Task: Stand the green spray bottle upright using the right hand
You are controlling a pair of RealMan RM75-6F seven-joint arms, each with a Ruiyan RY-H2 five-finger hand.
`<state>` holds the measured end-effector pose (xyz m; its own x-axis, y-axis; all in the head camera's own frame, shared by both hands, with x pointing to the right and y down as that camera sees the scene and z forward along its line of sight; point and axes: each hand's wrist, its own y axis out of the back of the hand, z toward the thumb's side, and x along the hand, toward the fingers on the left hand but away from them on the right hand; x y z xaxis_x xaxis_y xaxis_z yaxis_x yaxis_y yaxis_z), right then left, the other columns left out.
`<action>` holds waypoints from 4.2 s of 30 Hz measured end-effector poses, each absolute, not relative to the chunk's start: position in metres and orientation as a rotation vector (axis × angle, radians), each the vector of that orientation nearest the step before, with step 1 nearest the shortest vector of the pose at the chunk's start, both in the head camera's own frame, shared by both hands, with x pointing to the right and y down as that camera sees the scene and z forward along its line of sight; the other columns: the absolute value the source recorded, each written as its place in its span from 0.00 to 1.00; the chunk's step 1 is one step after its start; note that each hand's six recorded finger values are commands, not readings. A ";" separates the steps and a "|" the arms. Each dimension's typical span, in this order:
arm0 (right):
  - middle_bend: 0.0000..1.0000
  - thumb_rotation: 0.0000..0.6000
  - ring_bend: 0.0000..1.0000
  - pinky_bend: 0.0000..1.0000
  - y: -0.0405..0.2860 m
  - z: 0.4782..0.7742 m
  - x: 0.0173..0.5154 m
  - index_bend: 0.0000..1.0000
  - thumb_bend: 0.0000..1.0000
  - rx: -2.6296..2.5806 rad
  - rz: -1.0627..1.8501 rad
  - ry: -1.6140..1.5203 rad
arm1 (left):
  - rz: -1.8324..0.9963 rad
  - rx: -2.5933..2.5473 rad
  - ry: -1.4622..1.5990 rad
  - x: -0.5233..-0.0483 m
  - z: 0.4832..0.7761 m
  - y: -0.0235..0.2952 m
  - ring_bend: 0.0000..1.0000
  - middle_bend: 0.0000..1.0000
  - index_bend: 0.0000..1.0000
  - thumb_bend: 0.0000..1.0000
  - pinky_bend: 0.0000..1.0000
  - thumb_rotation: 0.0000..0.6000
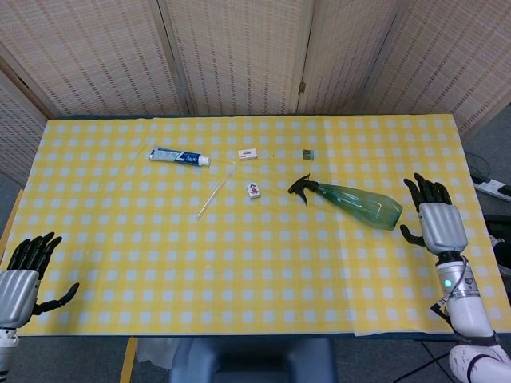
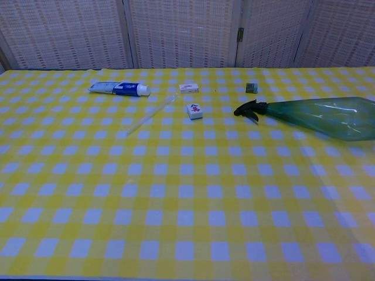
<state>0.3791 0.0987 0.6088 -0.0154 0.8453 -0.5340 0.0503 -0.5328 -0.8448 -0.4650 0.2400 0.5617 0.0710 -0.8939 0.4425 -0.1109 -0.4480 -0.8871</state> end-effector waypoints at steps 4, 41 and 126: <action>0.00 1.00 0.05 0.00 0.077 0.632 0.356 0.00 0.36 -1.648 1.699 -0.903 | -1.432 -1.676 1.034 -0.468 0.558 0.240 0.04 0.07 0.00 0.33 0.00 0.60; 0.38 1.00 0.44 0.30 0.027 0.782 0.244 0.31 0.36 -1.757 1.914 -0.760 | -1.410 -1.709 1.109 -0.487 0.551 0.233 0.04 0.07 0.00 0.33 0.00 0.61; 0.00 1.00 0.10 0.00 0.141 0.658 0.355 0.00 0.31 -2.125 0.720 -1.617 | -1.411 -1.697 1.028 -0.471 0.555 0.239 0.04 0.07 0.00 0.33 0.00 0.60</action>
<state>0.3548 0.1406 0.6577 0.2094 0.9627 -0.1714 0.7714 -0.2703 -0.5761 -0.4708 0.2394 0.5545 0.0949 -0.8944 0.4370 -0.1418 -0.4467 -0.8834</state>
